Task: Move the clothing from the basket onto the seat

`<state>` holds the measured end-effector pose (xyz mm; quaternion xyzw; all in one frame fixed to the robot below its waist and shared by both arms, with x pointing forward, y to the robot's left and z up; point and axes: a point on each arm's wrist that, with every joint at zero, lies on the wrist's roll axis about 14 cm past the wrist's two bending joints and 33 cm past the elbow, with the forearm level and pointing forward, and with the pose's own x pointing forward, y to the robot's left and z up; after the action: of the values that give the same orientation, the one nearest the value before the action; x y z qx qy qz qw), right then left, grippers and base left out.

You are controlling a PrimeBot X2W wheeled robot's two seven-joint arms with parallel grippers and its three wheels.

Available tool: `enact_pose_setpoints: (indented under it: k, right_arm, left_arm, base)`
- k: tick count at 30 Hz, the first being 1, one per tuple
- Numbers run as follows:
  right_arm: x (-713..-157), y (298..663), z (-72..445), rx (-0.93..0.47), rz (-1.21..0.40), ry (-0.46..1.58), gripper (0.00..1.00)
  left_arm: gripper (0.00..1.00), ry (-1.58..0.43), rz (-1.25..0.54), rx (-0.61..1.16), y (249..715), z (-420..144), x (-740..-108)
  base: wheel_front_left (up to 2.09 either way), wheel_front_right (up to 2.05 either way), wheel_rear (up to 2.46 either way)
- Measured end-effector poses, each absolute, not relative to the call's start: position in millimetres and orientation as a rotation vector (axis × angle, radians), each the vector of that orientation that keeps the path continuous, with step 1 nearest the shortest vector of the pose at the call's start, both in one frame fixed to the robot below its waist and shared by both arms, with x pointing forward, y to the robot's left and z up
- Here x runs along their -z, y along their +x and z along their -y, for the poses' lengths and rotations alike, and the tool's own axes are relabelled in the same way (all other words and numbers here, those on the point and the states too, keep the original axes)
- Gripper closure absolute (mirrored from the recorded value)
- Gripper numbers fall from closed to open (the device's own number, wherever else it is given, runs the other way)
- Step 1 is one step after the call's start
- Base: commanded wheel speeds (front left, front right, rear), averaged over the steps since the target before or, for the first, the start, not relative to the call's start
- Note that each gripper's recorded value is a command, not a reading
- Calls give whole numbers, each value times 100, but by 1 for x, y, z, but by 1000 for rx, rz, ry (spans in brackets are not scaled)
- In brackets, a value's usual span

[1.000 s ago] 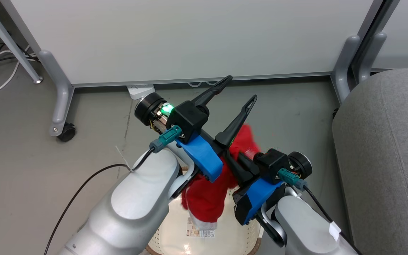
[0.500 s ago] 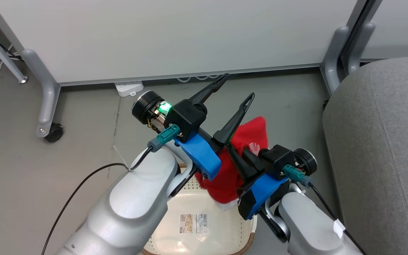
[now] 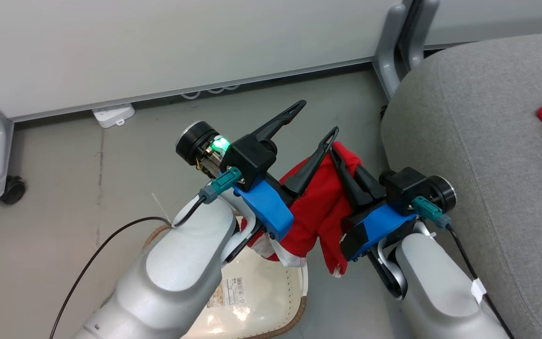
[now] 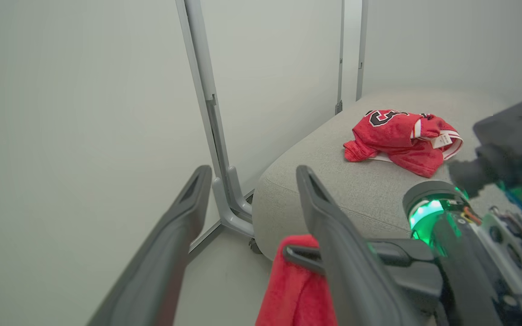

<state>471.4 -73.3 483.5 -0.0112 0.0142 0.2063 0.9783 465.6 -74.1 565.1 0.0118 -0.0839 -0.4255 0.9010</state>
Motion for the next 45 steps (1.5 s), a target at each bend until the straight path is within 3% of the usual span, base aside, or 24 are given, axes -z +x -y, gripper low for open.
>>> enact_pose_setpoints:
  k: [13,29,39,45]
  right_arm:
    - [-486,460,169,-158,-19,-34,100]
    - [-485,406,266,130,-42,-54,100]
    - [-475,394,275,166,-70,-56,100]
    - [-499,416,268,129,0,-90,100]
  left_arm:
    - [0,6,129,1068,446,136,-538]
    - [0,-37,89,1293,406,203,-517]
    - [0,-49,67,1330,397,211,-508]
    - [0,-57,59,1309,407,205,-502]
  base:
    - [0,0,0]
    - [0,0,0]
    - [0,0,0]
    - [0,0,0]
